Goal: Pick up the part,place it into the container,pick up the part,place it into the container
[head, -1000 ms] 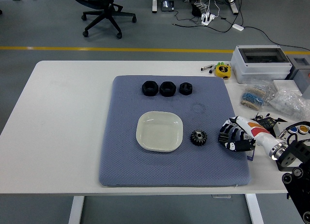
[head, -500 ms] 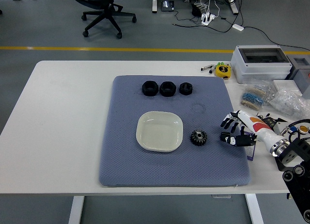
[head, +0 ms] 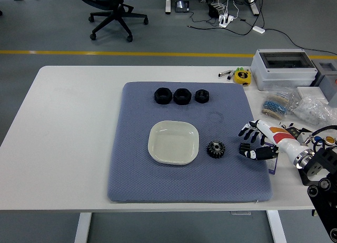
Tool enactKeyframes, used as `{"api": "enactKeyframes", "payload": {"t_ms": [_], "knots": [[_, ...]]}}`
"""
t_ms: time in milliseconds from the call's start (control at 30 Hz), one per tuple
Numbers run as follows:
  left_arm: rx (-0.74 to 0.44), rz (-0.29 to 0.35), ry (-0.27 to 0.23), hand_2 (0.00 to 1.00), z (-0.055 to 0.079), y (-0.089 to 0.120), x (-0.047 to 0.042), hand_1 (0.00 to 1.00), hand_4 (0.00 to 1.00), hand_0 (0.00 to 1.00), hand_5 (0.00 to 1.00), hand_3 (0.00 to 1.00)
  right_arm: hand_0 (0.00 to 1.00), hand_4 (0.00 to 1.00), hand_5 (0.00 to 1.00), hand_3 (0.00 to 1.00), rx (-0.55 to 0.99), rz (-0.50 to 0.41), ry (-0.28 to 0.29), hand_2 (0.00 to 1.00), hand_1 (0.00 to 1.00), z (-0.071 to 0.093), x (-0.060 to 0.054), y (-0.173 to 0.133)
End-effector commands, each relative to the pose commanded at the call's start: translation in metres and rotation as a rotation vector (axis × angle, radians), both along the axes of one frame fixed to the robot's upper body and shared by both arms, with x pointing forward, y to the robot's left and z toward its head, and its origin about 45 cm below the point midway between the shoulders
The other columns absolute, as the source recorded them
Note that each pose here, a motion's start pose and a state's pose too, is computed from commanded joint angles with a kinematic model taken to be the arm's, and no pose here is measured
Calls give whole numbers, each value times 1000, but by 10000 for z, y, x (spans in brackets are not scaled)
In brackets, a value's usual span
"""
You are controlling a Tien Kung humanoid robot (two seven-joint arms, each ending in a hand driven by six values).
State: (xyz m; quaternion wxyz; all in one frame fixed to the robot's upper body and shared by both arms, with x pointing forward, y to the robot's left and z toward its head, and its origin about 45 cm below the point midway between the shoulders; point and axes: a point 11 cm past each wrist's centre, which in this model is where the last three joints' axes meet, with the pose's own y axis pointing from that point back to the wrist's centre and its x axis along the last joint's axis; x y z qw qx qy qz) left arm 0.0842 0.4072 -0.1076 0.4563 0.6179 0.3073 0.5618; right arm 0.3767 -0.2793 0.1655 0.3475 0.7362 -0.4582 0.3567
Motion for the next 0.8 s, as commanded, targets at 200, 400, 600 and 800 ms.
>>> {"api": "enactKeyframes", "payload": {"t_ms": [200,400,600,800], "knots": [[0,1,0,683,0,2,-2,679,641,689,599,569,309,955,247,602,-12,-6,6,542,435,-69,25,17],[0,0,1,684,0,2,-2,679,641,689,599,569,291,871,203,541,-12,-18,20,503,411,-143,62,26],[0,2,3,685,-2,2,-15,679,642,689,600,570,280,901,241,530,-22,-16,45,497,401,-218,46,-2],[2,-2,8,684,-3,5,-28,679,643,689,600,570,245,903,263,523,-39,-11,54,485,381,-260,30,-16]]}}
